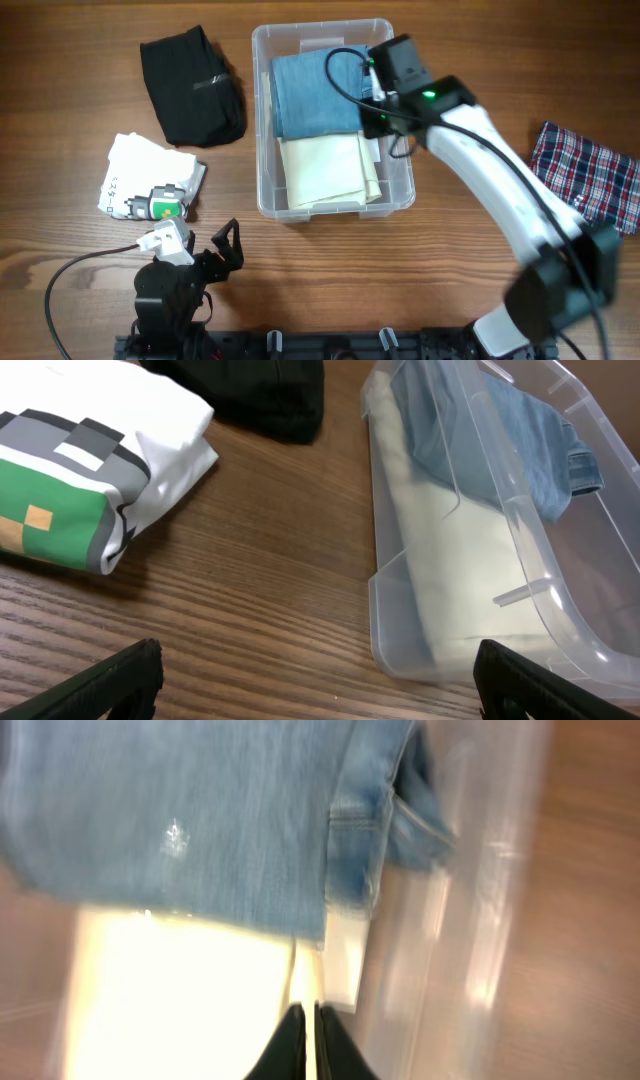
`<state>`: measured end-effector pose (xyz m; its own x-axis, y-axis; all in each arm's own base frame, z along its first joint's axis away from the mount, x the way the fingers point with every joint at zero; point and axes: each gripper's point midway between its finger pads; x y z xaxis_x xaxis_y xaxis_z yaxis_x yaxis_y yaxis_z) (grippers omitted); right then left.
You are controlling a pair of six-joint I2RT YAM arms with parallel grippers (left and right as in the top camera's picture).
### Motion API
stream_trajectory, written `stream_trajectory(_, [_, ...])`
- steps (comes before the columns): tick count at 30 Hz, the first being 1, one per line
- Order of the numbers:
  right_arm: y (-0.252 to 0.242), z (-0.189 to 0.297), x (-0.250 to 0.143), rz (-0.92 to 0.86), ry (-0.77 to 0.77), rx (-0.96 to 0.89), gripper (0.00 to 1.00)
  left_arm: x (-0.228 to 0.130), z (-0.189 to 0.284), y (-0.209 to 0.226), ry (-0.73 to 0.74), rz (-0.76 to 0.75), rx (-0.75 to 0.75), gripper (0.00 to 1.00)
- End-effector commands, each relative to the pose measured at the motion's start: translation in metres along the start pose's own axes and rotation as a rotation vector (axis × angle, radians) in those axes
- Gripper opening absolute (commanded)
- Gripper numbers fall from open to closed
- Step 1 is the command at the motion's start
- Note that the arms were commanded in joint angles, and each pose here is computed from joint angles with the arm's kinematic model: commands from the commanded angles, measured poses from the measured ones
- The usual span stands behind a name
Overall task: Pack container
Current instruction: 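Press the jeans flat in the bin's upper half with the right gripper, then open the right gripper and move it toward the red plaid shirt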
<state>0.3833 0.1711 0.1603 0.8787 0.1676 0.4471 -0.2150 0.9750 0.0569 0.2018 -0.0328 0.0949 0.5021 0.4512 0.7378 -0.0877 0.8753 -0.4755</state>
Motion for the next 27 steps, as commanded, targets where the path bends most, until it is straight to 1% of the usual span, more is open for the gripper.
stream_trajectory(1, [-0.021,0.051,-0.004,-0.121,-0.049,-0.102,0.04,0.000,0.000,-0.001,-0.005,0.003,-0.009,0.99])
stream_trajectory(2, [-0.031,0.060,-0.015,-0.161,-0.030,-0.152,0.04,0.000,0.000,-0.001,-0.005,0.003,-0.009,1.00])
stream_trajectory(5, [-0.046,0.068,-0.040,-0.212,0.059,-0.206,0.04,0.000,0.000,-0.001,-0.005,0.003,-0.009,1.00])
stream_trajectory(8, [-0.055,0.062,-0.069,-0.238,0.165,-0.245,0.04,0.000,0.000,-0.001,-0.005,0.003,-0.009,1.00])
stream_trajectory(14, [-0.058,0.049,-0.104,-0.247,0.278,-0.268,0.04,0.000,0.000,-0.001,-0.005,0.003,-0.009,1.00])
stream_trajectory(24, [-0.060,0.025,-0.130,-0.241,0.335,-0.269,0.04,0.000,0.000,-0.001,-0.005,0.003,-0.009,1.00])
stream_trajectory(27, [-0.054,0.014,-0.137,-0.239,0.346,-0.228,0.04,0.000,0.000,-0.001,-0.005,0.003,-0.009,1.00])
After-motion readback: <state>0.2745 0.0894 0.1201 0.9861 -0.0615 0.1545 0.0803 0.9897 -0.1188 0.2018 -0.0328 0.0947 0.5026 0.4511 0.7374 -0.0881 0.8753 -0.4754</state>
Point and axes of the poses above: each gripper's point midway between its finger pads, its own z axis back along the fingers, its own y axis along the line the jaws close on, x = y × z, and after that the axes turned 1 degree about -z, right-handed
